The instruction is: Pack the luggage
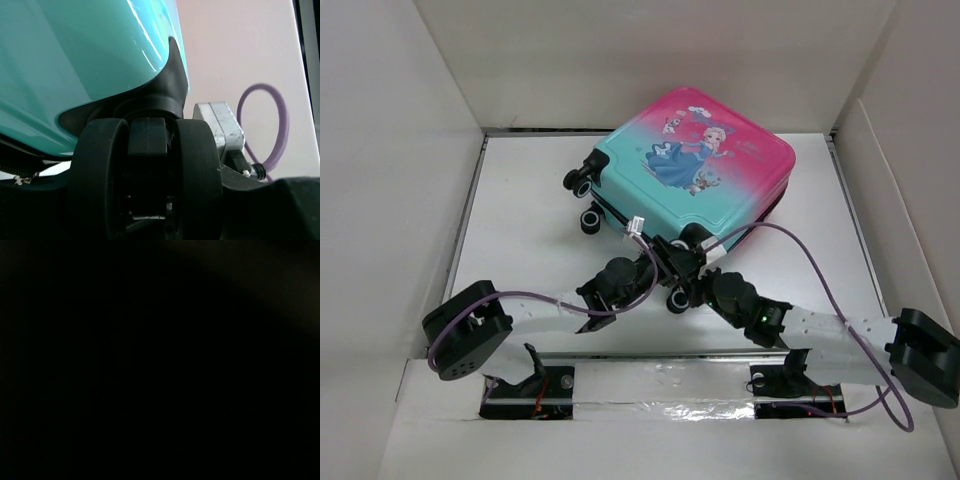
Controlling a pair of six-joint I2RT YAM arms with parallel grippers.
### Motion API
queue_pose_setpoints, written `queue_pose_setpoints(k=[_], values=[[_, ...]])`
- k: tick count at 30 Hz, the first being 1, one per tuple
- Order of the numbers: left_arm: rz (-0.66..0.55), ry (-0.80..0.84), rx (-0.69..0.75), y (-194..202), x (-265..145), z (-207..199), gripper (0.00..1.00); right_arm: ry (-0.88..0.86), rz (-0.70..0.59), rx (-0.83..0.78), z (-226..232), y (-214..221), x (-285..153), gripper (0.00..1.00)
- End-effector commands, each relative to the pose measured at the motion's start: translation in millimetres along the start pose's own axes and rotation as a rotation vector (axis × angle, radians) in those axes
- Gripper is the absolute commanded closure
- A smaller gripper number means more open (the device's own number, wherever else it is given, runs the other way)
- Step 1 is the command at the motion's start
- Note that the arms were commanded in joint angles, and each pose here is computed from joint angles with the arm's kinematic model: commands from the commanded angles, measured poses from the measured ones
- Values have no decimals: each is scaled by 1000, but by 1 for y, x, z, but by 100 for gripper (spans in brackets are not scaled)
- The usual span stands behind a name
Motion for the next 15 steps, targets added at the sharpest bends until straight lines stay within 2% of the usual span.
queue_pose_setpoints(k=[1,4,5,7,8,9,10,11,12,15], values=[[28,355,-44,-13,-19,-91,100,-311,-134,143,78,-44,-28,100],[38,372,-14,-13,-18,-103,100,-244,-224,194,63,-56,-23,100],[80,366,6,-5,-18,-103,100,-219,-245,199,56,-60,-16,100],[107,354,34,-3,-18,-104,71,-185,-271,210,48,-64,-9,100],[118,283,74,-3,-16,-90,55,-190,-295,230,47,-68,-7,100],[98,258,94,-14,-20,-88,26,-184,-304,239,44,-68,-5,100],[93,214,123,-20,-21,-79,18,-174,-312,246,39,-66,-5,100],[74,161,188,-30,-19,-73,13,-189,-327,257,41,-69,-6,100],[100,45,220,-35,-27,-55,4,-185,-328,258,38,-69,-6,100],[1,-122,295,-83,-49,-30,1,-185,-315,258,36,-64,-7,100]])
Point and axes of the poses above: each gripper's point midway between its finger pads, its own x axis out along the fingers, its own z axis along the line the jaws close on, y = z × x, the point moved 4 cm from there along -x, back along the fingers, and after that the axes turned 8 degrees about x, right-handed, at the moved point
